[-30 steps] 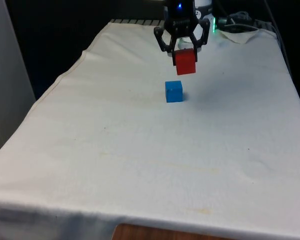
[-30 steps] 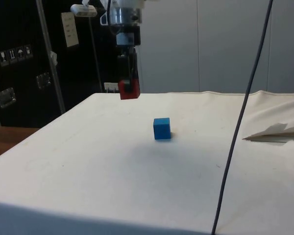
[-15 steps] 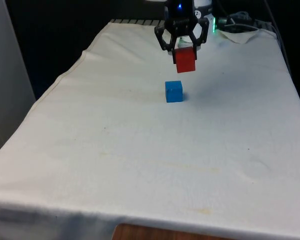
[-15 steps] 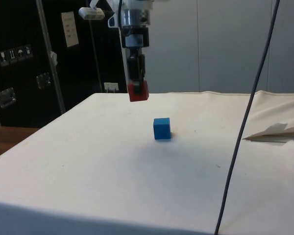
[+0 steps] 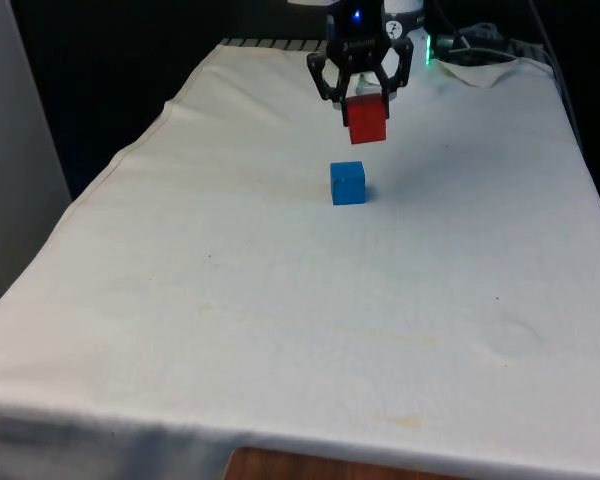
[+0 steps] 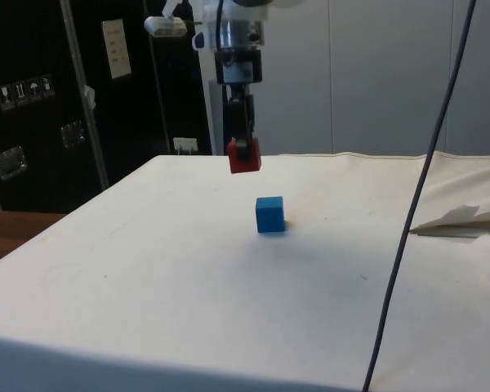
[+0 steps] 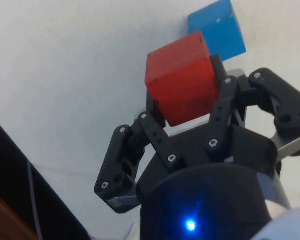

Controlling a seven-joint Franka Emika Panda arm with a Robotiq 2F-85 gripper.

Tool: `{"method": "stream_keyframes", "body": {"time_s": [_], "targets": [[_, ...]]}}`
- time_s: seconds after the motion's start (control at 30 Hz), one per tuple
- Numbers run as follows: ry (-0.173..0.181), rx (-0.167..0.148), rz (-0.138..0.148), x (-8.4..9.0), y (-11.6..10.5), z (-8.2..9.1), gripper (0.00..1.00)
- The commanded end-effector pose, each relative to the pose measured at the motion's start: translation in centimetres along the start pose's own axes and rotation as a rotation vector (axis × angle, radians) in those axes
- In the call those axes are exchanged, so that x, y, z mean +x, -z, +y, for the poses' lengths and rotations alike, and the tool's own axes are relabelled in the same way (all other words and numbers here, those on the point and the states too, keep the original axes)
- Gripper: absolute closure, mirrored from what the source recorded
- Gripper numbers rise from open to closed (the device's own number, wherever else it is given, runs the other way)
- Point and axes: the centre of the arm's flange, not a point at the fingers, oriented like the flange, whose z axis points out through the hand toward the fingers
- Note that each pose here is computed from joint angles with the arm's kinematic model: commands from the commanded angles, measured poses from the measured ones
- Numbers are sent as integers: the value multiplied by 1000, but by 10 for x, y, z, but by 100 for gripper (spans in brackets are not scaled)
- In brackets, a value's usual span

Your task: Stack the two cubes.

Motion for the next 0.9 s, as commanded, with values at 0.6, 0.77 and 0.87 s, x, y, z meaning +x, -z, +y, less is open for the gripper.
{"method": "stream_keyframes", "body": {"time_s": [0.6,0.77,0.87], "targets": [[14,-28,50,-30,-17,1,98],[18,-40,60,-35,-27,1,98],[20,-43,62,-36,-30,1,98]]}}
